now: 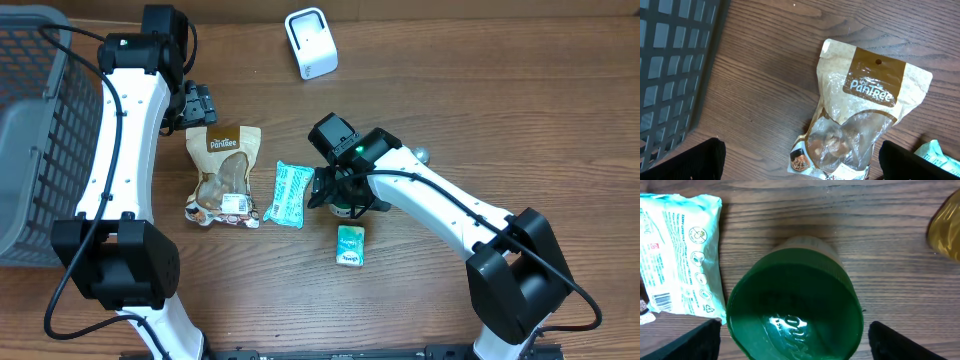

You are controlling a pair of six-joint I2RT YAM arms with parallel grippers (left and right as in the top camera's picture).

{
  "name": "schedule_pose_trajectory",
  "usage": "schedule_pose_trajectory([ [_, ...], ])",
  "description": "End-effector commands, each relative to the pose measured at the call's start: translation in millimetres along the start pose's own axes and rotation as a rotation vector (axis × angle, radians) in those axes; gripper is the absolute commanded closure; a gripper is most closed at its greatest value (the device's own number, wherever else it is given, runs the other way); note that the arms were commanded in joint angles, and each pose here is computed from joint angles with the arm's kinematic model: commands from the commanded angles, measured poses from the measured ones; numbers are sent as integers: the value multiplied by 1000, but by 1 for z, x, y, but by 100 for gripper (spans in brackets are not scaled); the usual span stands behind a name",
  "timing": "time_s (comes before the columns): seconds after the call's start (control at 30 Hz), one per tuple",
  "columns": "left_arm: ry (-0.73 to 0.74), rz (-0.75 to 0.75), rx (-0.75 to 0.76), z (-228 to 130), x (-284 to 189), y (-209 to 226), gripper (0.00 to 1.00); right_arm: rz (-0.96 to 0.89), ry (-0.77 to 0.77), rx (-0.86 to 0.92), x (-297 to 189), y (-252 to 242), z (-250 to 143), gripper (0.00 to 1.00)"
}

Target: Scan the item barcode

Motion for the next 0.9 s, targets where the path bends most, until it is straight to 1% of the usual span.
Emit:
schedule_pose_trajectory([
  [0.0, -32, 4, 0, 4, -9, 2, 0, -3, -20, -3, 0, 0, 1, 30],
  [0.03, -32, 5, -1, 4, -9, 2, 0, -1, -23, -3, 0, 1, 2, 34],
  [0.17, -32, 5, -1, 4, -9, 2, 0, -29, -55, -3, 0, -3, 7, 37],
  [0.27, -32, 5, -1, 4, -9, 2, 1, -50, -79, -14, 0, -6, 10, 45],
  [0.3, -32, 5, 0, 4, -9, 2, 0, -52, -82, -46, 0, -6, 11, 49],
  [0.43, -32, 5, 0, 4, -9, 2, 1, -56, -79, -188, 0, -6, 11, 50],
  [0.5, -32, 4, 0, 4, -9, 2, 1, -65, -71, -304, 0, -7, 10, 50],
  [0.57, -32, 5, 0, 4, -9, 2, 0, -71, -65, -388, 0, -8, 9, 58],
  [0.67, -32, 5, 0, 4, -9, 2, 0, -86, -45, -517, 0, -11, 7, 57],
  [0.7, -32, 5, 0, 4, -9, 2, 1, -89, -41, -535, 0, -11, 6, 57],
  [0.73, -32, 5, -1, 4, -9, 2, 0, -94, -33, -564, 0, -13, 5, 54],
  [0.77, -32, 5, -1, 4, -9, 2, 0, -96, -30, -574, 0, -13, 5, 53],
  [0.8, -32, 5, 0, 4, -9, 2, 0, -97, -28, -586, 0, -13, 4, 49],
  [0.87, -32, 5, 0, 4, -9, 2, 0, -97, -29, -585, 0, -14, 5, 48],
])
Point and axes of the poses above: each gripper's point midway between its finger pads, its own x axis out along the fingers, its own y axis along the line the jaws close on, z = x × y, the point moved 3 cm from there along -x, back along the fingers, and after that the axes turned 7 degrees about x, right-handed, at the moved point
